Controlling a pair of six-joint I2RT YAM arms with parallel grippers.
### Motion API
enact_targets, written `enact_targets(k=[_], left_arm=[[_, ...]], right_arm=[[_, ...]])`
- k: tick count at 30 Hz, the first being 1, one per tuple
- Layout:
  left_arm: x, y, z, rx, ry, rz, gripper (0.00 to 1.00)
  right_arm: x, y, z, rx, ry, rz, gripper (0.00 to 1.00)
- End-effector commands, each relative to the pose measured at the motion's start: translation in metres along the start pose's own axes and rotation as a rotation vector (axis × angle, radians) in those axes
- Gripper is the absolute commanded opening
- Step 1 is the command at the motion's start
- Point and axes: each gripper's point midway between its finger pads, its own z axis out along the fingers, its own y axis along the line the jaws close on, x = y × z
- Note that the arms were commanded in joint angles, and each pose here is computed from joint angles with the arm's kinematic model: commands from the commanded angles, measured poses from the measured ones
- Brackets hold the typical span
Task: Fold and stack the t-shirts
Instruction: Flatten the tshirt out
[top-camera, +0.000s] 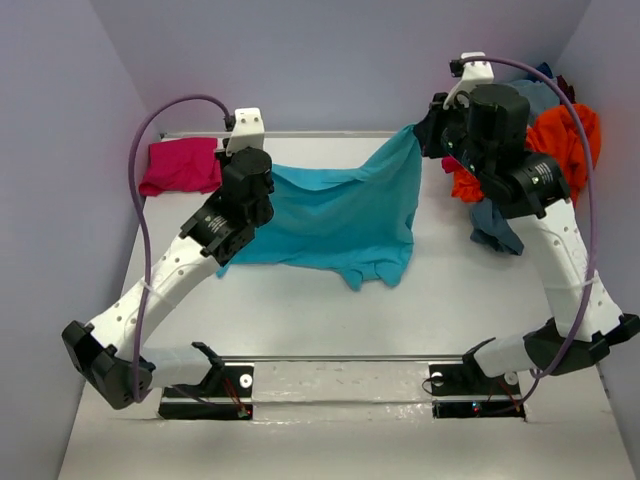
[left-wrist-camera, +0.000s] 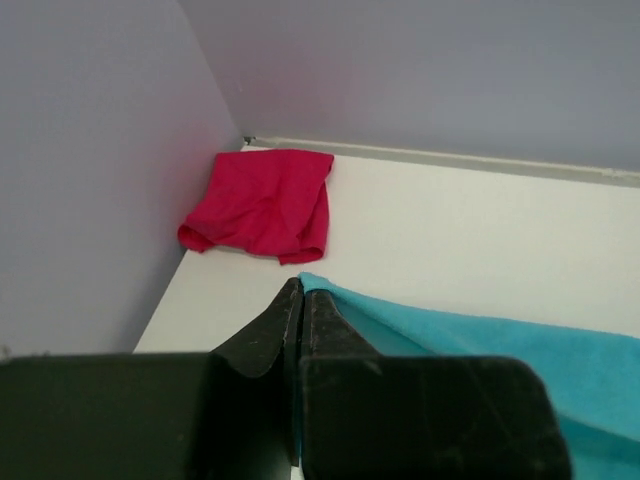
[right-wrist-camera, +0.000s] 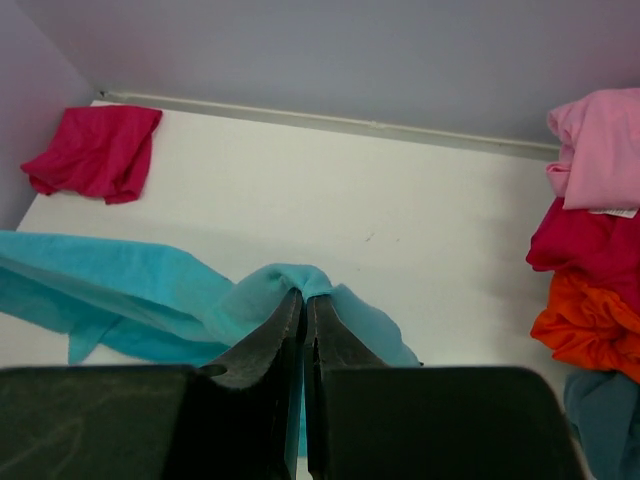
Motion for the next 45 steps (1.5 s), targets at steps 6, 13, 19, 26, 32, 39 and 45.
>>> enact_targets(k=[6, 13, 19, 26, 32, 39, 45], left_arm=[[0.053, -0.049, 0.05, 0.085, 0.113, -0.074, 0.06], [0.09, -0.057, 0.086, 0.079, 0.21, -0.059, 0.06], [0.125, -0.071, 0.125, 0.065, 0.303, -0.055, 0.06], [0.125, -0.087, 0.183, 0.065, 0.356, -0.141, 0.05], [0.116, -0.106, 0.227, 0.073, 0.384, -0.201, 0.06], [0.13, -0.119, 0.26, 0.087, 0.419, -0.255, 0.06], [0.164, -0.113, 0.274, 0.066, 0.476, -0.273, 0.06]], right_arm=[[0.061, 0.001, 0.076, 0.025, 0.146, 0.026, 0.07], [0.096, -0.016, 0.12, 0.076, 0.251, 0.099, 0.07], [0.121, -0.029, 0.167, 0.127, 0.322, 0.139, 0.07], [0.112, -0.052, 0.218, 0.143, 0.327, 0.232, 0.07], [0.139, -0.081, 0.247, 0.19, 0.361, 0.361, 0.07], [0.16, -0.1, 0.267, 0.218, 0.376, 0.424, 0.07], [0.171, -0.108, 0.283, 0.223, 0.372, 0.423, 0.07]])
